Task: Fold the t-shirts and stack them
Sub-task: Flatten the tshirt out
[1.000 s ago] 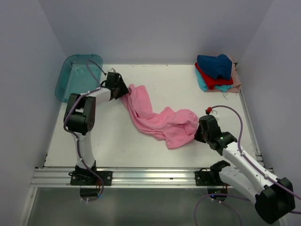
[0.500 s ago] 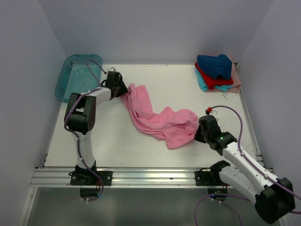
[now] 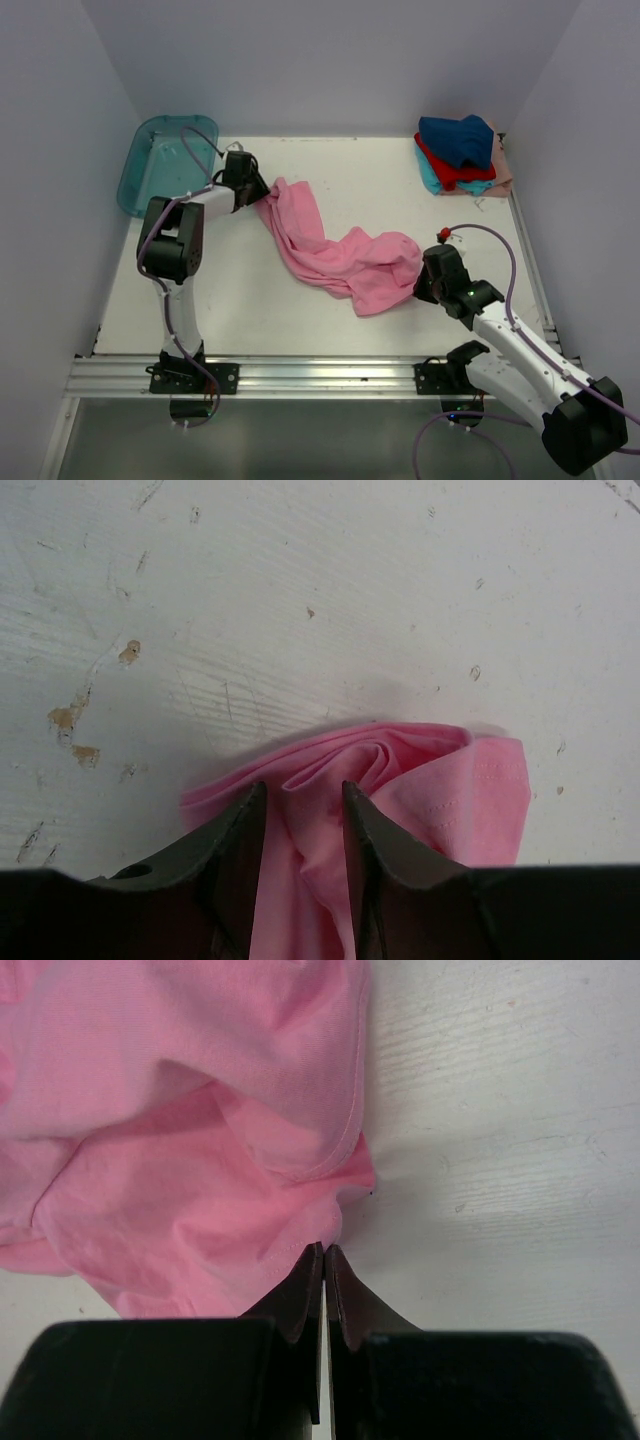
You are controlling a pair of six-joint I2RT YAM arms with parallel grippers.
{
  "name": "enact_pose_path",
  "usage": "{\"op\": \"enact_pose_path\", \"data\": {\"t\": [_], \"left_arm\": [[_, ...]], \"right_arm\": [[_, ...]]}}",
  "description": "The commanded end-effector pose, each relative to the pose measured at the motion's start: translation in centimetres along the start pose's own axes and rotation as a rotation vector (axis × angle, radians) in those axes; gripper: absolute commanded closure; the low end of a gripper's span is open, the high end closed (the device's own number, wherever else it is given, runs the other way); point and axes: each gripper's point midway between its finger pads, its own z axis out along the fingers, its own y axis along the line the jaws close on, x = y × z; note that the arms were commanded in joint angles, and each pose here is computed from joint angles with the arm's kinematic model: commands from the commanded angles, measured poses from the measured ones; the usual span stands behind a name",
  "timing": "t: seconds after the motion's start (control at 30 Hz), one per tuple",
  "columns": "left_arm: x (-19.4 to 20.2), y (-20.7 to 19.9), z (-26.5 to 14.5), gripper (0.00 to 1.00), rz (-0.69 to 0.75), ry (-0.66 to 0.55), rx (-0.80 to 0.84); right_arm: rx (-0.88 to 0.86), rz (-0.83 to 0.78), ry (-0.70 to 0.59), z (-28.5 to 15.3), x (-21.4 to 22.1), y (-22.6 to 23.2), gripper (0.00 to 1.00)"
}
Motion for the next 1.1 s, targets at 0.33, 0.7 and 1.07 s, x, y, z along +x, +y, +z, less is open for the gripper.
{"op": "enact_pose_path", "data": {"t": [0.33,0.7,1.07], "left_arm": [[-0.4,0.0,1.5,0.70,-0.032,-0.035,0.064],[-2.0,-2.0,-0.7,0.92,-0.023,-0.082,0.151],[-4.8,-4.5,-9.6,1.00,0.004,-0.150,0.242]], "right_arm": [[0.000,0.004,-0.022,0.1,-0.4,0.0,1.00],[0.000,0.002,-0.022,0.1,-0.4,0.1,1.00],[-0.027,0.014,-0.065,-1.0,-1.8,0.7,1.00]]}}
